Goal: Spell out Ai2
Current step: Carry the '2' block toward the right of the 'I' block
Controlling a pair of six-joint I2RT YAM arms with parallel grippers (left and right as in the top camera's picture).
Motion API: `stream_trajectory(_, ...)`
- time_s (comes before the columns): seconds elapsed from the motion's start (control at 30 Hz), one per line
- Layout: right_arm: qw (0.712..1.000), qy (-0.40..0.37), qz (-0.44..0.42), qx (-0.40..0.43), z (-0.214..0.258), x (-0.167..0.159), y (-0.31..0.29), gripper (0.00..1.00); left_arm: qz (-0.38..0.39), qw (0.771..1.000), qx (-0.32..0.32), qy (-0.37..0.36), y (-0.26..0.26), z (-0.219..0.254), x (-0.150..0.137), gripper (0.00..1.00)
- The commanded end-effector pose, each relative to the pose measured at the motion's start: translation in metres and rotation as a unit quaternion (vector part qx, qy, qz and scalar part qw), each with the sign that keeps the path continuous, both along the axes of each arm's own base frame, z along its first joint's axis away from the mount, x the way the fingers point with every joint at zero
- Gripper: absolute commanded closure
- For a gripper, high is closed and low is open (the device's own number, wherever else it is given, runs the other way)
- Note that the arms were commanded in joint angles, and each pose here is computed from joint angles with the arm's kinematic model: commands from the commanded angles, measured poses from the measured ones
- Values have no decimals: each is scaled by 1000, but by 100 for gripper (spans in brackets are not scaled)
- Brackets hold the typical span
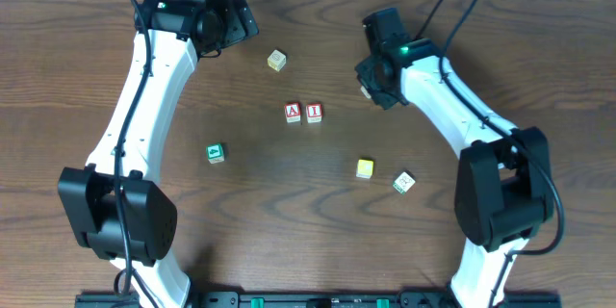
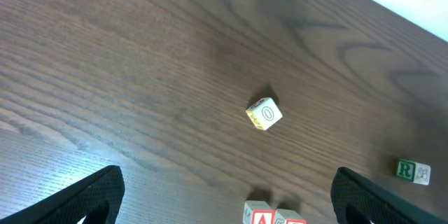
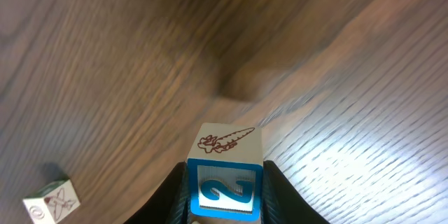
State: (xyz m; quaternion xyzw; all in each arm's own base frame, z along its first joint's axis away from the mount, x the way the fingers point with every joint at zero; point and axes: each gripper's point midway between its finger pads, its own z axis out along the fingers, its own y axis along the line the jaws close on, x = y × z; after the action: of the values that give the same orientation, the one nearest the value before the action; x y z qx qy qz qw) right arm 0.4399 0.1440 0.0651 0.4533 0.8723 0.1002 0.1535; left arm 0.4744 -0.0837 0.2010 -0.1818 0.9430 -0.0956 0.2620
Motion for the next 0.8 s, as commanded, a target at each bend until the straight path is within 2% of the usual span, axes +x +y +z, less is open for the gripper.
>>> stream_trajectory(0.0,1000,-9,-25,-12,1,2,4,98,0,1000,16,6,7,-5,0,4)
stream_trajectory(0.17,998,-13,-55,11,1,-2,22,98,15,1000,15,7,22,-5,2,4)
stream_trajectory(0.3,998,-26,-47,24,-1,2,40,98,30,999,1,10,39,-6,3,4)
stream_trajectory(0.5,998,-3,-47,43,-18,-3,52,98,49,998,-27,14,62,-5,4,3)
stream_trajectory(0.77,997,7,-53,56,-22,-8,61,98,70,997,-28,14,83,-6,5,3)
